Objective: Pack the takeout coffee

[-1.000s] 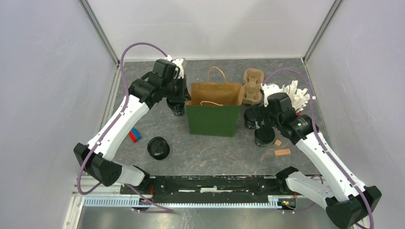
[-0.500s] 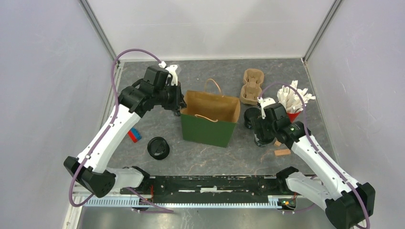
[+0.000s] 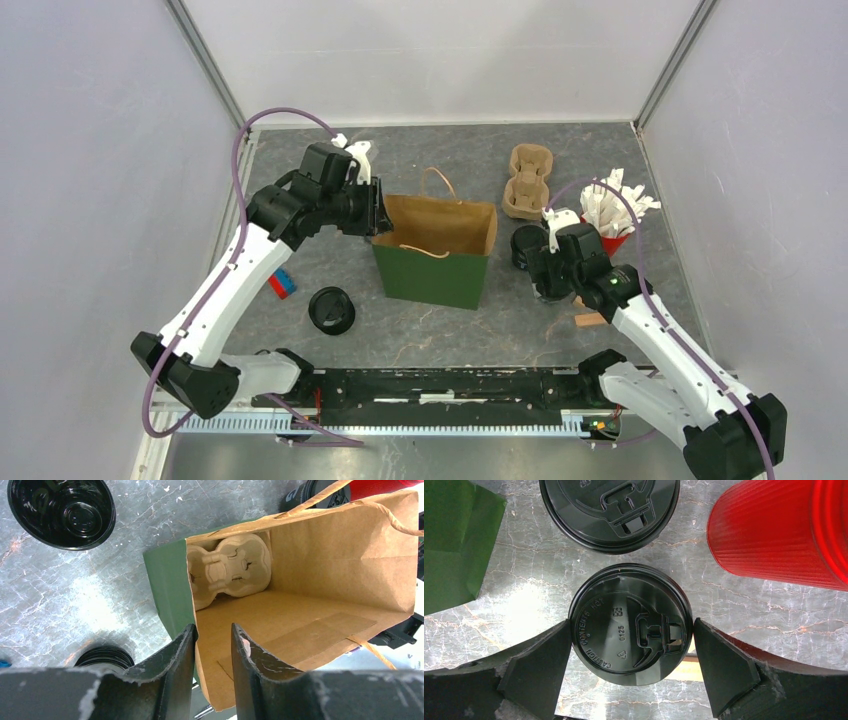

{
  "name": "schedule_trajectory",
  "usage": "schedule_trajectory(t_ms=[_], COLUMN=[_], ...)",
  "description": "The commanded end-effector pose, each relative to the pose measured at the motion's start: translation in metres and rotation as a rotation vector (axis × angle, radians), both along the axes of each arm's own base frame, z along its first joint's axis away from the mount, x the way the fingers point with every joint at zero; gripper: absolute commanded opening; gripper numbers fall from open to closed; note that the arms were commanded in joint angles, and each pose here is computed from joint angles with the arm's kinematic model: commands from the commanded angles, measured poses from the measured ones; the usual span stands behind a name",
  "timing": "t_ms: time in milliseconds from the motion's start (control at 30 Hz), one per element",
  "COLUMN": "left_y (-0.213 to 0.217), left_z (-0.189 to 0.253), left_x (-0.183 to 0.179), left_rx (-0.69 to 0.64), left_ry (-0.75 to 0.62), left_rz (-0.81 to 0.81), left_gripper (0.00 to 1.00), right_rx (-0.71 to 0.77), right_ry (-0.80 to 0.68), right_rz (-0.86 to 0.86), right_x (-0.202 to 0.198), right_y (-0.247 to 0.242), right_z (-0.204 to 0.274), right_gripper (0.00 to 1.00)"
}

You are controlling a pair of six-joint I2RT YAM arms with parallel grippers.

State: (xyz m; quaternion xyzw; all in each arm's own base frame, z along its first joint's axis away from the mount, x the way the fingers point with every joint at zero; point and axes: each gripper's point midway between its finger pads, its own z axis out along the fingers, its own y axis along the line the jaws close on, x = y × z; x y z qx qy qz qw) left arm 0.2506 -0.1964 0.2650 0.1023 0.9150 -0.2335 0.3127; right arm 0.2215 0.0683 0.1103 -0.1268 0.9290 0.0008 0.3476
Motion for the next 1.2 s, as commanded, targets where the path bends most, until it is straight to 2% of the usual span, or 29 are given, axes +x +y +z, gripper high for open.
schedule_trajectory(t_ms=[0,267,533,733,1000,1167], left_y=[0.001,0.002,0.002,0.001,0.002,0.002], left_z=[0.017,0.02,0.02,0.02,0.022,0.023], left_x=[-0.002,0.001,0.003,0.003,0.004,0.002], left_rx=[-0.025,-0.017,-0.013,-0.012,-0.011,-0.011], left_ry=[-0.042,-0.051,-0.055,-0.055,-0.061,-0.06], left_rz=[0.0,0.002,0.004,0.001,0.002,0.002], left_gripper=[0.4,0.42,0.44,0.44,0.45,0.45], right_rx=[0.009,-0.004,0.005,0.001,0.002,0.003], right_ry=[-0.061,-0.068,-0.068,-0.062,-0.076,-0.084], right_rz=[-0.019,0.0,0.015,0.015,0.012,0.01], right_x=[0.012,0.017,0.017,0.016,0.015,0.014], right_y=[0.0,0.002,0.004,0.004,0.002,0.001], right_z=[0.017,0.023,0.024,0.021,0.016,0.015], right_gripper=[0.98,0.98,0.89,0.93,0.83,0.81])
